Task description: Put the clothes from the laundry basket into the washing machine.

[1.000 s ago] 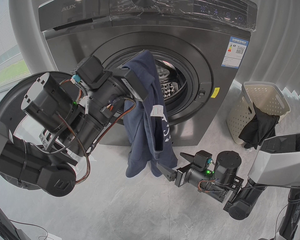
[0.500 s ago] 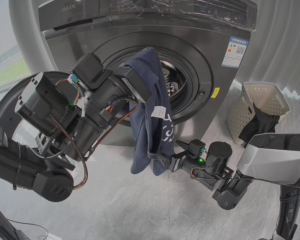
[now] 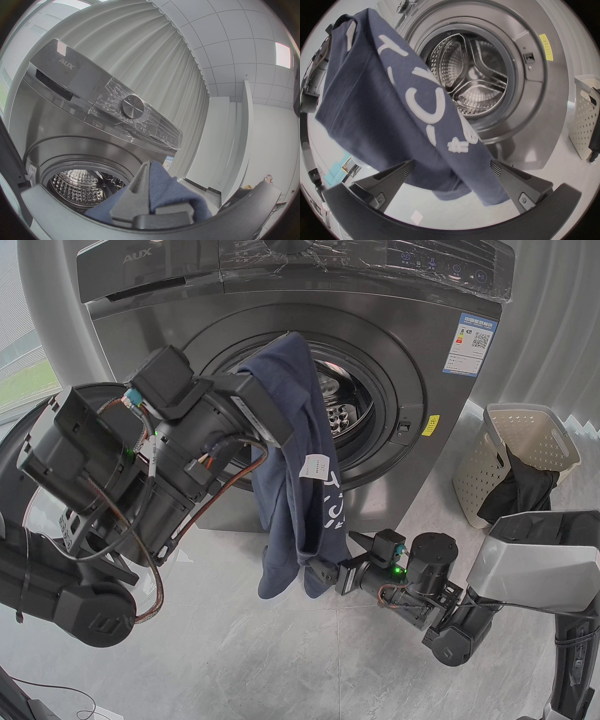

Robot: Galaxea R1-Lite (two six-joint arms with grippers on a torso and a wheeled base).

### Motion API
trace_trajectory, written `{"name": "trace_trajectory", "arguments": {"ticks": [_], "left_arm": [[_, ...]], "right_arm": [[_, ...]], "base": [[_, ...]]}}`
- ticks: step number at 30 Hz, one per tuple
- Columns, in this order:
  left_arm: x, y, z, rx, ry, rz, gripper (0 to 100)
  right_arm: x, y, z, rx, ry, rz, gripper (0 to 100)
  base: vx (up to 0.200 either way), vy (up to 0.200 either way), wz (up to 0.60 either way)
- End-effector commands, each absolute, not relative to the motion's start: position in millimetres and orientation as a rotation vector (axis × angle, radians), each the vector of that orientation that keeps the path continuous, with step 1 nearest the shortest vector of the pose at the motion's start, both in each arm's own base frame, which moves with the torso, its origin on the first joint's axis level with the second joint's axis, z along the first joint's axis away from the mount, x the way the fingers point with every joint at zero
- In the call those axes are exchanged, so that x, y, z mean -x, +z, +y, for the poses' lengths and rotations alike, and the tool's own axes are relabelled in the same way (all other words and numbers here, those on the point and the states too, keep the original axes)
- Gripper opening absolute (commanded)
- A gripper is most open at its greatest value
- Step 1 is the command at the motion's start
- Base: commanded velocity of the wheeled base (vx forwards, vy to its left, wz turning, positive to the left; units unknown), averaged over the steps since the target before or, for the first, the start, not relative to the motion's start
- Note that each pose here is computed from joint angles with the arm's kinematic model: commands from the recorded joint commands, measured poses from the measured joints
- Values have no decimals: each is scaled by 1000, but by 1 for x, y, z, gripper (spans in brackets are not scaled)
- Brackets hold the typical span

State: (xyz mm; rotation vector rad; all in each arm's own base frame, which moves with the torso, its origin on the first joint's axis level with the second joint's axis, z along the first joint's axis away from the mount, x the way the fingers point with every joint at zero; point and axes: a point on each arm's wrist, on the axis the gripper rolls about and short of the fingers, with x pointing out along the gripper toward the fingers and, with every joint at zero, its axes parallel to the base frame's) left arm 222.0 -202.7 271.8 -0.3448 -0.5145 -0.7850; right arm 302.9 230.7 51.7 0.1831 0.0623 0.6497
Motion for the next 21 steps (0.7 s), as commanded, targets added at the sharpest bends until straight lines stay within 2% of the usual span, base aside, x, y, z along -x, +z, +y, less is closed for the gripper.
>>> {"name": "trace_trajectory", "arguments": {"ticks": [1,5,8,13,14,21], "left_arm": [[-234,268,-201,328,-758,-495,0],[-234,271,-202,332,-761,-502,0],[-231,273,-203,335,-767,-504,0],[-224,275,-204,342,-783,-508,0],[-219,278,-202,347,-791,-516,0],[-207,280,-198,353,-810,-516,0]], "right_arm": [[-261,60,230,-162,713,121,100],[-245,69,239,-167,762,110,100],[-248,71,246,-171,759,87,100],[-272,62,247,-176,712,71,100],[-288,61,241,-182,675,53,100],[-317,61,233,-189,617,-5,100]], "base": [[0,0,0],[0,0,0],[0,0,0],[0,0,0],[0,0,0],[0,0,0]]}}
